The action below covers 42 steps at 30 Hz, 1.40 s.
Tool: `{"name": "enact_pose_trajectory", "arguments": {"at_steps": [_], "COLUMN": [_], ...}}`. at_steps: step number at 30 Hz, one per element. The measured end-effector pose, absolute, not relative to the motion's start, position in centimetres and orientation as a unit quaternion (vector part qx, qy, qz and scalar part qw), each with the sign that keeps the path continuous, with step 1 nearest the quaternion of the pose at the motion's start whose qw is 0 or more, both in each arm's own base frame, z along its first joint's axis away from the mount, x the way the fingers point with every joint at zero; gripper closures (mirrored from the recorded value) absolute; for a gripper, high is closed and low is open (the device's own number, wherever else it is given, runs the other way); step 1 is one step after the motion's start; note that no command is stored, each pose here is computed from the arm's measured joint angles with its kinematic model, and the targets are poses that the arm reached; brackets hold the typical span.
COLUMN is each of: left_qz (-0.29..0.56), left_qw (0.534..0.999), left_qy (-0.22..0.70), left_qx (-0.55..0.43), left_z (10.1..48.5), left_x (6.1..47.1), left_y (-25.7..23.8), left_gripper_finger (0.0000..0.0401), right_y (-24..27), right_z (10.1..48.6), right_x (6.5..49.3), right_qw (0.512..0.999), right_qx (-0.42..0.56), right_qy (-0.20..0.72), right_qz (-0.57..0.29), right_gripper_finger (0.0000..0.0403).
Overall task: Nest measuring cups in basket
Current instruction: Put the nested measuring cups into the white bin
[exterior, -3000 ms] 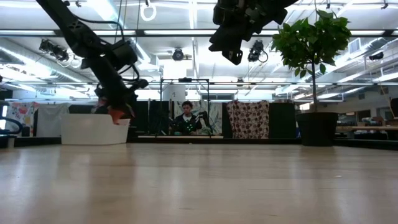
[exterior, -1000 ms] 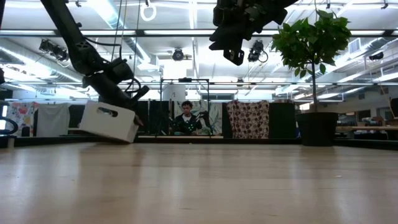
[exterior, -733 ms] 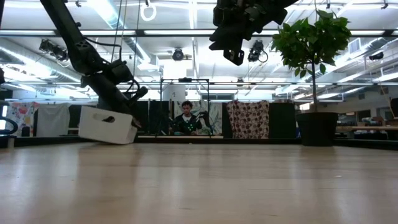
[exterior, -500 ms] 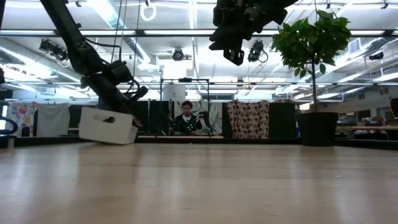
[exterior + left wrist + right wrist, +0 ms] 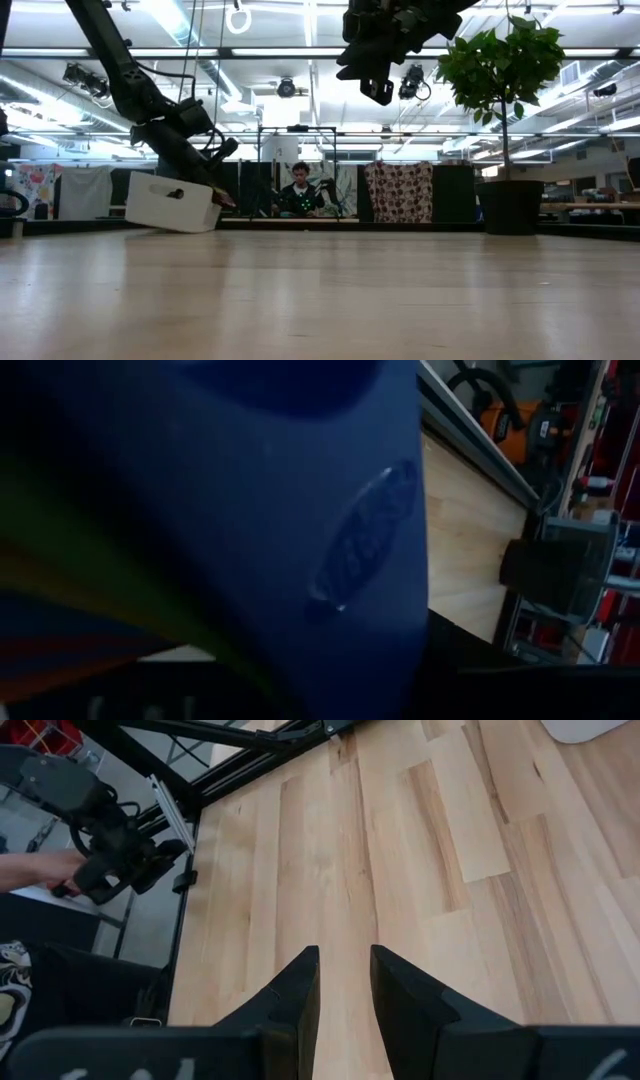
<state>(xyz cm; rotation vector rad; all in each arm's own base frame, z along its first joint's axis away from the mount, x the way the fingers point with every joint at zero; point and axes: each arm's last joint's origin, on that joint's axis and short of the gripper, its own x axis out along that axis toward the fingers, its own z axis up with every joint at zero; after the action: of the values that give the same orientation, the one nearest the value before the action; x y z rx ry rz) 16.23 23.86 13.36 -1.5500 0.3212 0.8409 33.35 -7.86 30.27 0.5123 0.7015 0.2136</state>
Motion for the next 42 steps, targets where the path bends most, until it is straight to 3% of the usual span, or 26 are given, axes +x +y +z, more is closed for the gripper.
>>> {"name": "enact_pose_trajectory", "arguments": {"at_steps": [9, 20, 32, 42], "left_qz": [0.367, 0.355, 0.347, 0.344], "left_qw": [0.618, 0.621, 0.62, 0.621], "left_qy": [0.132, 0.16, 0.172, 0.182], "left_qx": [-0.682, -0.68, -0.682, -0.681], "left_z": [14.0, 14.2, 14.2, 14.2], "left_x": [16.1, 15.8, 15.7, 15.7], "left_y": [23.6, 23.1, 22.8, 22.7], "left_gripper_finger": [0.0294, 0.0294, 0.0294, 0.0294], "right_y": [-7.9, -8.7, -13.7, -19.2], "right_z": [30.3, 29.1, 20.9, 18.5], "right_x": [33.4, 34.3, 40.7, 46.5], "right_qw": [0.902, 0.905, 0.921, 0.932], "right_qx": [0.247, 0.245, 0.272, 0.249], "right_qy": [0.339, 0.346, 0.277, 0.251], "right_qz": [0.101, 0.01, -0.027, -0.077], "right_gripper_finger": [0.0306, 0.0306, 0.0308, 0.0312]}}
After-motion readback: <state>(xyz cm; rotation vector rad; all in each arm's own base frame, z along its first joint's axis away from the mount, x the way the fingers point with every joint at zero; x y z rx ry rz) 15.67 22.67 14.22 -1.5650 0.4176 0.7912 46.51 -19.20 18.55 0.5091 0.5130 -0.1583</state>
